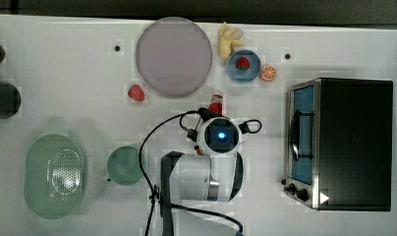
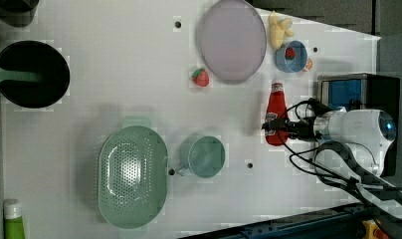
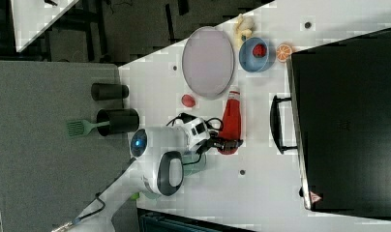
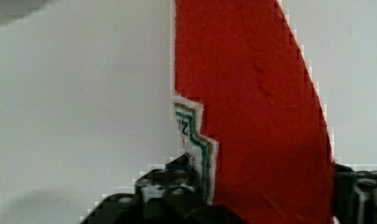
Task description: Pick ketchup from plate and place it on table.
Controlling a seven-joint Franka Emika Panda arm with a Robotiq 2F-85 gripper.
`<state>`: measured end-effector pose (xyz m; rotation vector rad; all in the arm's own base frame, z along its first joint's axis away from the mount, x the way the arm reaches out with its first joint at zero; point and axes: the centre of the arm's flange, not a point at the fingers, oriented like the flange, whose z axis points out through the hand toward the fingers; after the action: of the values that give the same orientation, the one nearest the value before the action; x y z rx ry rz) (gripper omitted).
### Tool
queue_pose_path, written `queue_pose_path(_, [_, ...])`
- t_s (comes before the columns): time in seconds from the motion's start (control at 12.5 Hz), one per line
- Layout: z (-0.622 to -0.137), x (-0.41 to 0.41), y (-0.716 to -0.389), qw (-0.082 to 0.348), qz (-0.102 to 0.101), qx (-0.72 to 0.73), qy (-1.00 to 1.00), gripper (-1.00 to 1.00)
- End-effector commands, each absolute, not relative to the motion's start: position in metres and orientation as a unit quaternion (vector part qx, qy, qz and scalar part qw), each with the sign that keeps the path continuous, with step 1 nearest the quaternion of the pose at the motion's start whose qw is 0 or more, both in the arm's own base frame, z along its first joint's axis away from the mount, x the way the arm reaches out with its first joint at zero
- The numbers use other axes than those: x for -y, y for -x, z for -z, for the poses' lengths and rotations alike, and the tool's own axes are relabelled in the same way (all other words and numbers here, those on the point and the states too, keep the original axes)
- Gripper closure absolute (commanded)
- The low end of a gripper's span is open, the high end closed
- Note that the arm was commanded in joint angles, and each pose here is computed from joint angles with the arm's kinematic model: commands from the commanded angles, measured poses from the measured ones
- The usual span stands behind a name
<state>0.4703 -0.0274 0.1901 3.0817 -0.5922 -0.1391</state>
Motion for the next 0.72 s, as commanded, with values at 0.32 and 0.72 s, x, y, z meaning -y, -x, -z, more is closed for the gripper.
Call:
queue_pose_path(0.32, [-0.254,0.018,-0.500,-0.009,-0.013,0.212,-0.977,-1.00])
queue_pose_path(0.72, [-0.405,0.003,-0.525,-0.009,-0.026,0.328,-0.944,-1.00])
